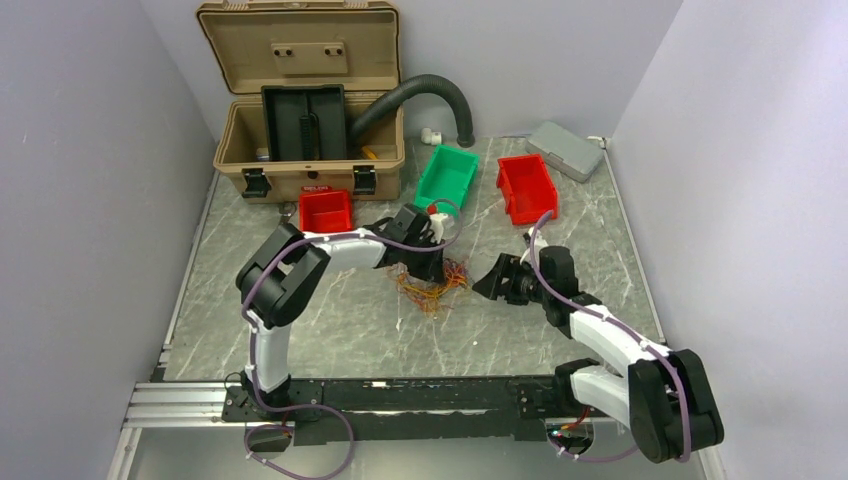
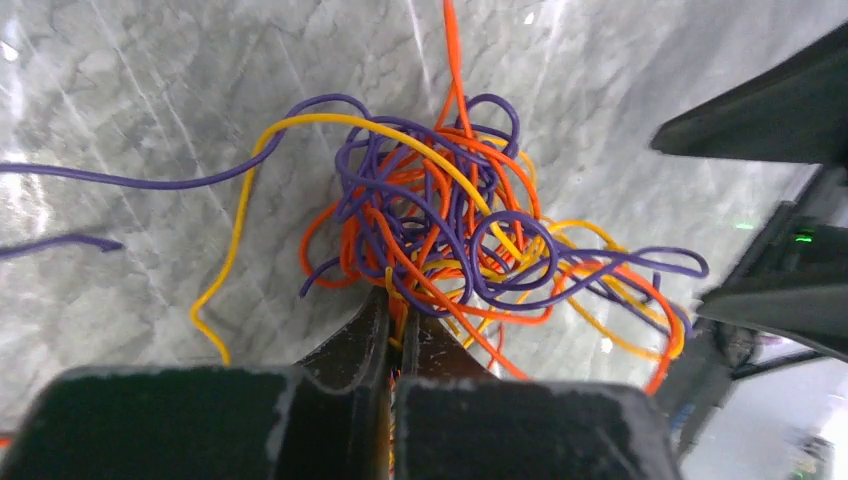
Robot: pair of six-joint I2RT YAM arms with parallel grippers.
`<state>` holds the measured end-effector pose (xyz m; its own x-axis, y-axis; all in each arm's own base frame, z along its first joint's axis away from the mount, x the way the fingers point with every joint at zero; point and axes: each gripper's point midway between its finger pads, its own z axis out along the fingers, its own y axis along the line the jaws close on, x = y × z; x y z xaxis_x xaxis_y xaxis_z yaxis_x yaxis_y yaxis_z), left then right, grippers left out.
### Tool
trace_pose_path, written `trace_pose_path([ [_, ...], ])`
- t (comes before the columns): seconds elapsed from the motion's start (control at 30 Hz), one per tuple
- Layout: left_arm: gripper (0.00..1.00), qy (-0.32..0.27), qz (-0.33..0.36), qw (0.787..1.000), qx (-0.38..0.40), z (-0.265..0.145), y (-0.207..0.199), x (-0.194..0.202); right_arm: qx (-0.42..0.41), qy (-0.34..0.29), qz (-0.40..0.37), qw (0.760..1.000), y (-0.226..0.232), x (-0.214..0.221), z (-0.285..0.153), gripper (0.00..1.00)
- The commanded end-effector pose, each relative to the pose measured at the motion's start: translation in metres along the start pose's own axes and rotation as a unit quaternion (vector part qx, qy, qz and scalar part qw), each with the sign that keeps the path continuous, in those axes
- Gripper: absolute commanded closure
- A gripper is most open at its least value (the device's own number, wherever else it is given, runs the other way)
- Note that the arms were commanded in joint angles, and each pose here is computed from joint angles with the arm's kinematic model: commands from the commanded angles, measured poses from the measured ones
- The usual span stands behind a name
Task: Untangle the cables
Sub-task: Untie the cable.
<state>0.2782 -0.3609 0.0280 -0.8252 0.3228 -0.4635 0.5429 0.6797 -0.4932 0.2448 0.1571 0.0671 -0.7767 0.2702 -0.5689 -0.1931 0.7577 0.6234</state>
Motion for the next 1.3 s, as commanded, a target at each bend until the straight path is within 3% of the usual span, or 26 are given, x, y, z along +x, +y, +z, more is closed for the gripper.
trace_pose_path([
  [0.0, 1.0, -0.069, -0.05, 0.988, 0.13, -0.012, -0.021, -0.024, -0.046, -0.03, 0.009, 0.998, 0.013, 0.001, -0.001, 0.26],
  [0.1, 1.0, -0.123, -0.068, 0.964, 0.224, -0.036, -0.035, -0.034, -0.068, -0.037, 0.007, 0.997, 0.016, 0.009, -0.003, 0.26],
  [0.2, 1.0, -0.134, -0.059, 0.951, 0.271, -0.047, -0.049, -0.037, -0.091, -0.045, -0.004, 0.995, 0.024, 0.009, -0.004, 0.26],
  [0.67, 1.0, -0.125, -0.035, 0.943, 0.308, -0.065, -0.084, -0.026, -0.155, -0.057, -0.063, 0.984, 0.068, -0.007, 0.012, 0.29],
  [0.73, 1.0, -0.124, -0.034, 0.942, 0.31, -0.066, -0.087, -0.024, -0.144, -0.056, -0.057, 0.986, 0.067, -0.009, 0.016, 0.42],
  [0.83, 1.0, -0.125, -0.037, 0.943, 0.305, -0.066, -0.086, -0.021, -0.091, -0.063, -0.03, 0.993, 0.05, -0.013, 0.022, 0.78],
  [0.93, 1.0, -0.134, -0.029, 0.956, 0.259, -0.069, -0.073, -0.02, -0.016, -0.082, -0.006, 0.996, 0.025, -0.018, 0.02, 1.0],
  [1.1, 1.0, -0.138, -0.012, 0.986, 0.092, -0.077, -0.026, -0.014, 0.181, -0.125, 0.054, 0.974, -0.043, -0.021, -0.004, 1.0],
  [1.27, 1.0, -0.161, -0.032, 0.983, -0.079, -0.107, 0.027, -0.006, 0.293, -0.19, 0.108, 0.931, -0.079, -0.028, -0.037, 1.0],
])
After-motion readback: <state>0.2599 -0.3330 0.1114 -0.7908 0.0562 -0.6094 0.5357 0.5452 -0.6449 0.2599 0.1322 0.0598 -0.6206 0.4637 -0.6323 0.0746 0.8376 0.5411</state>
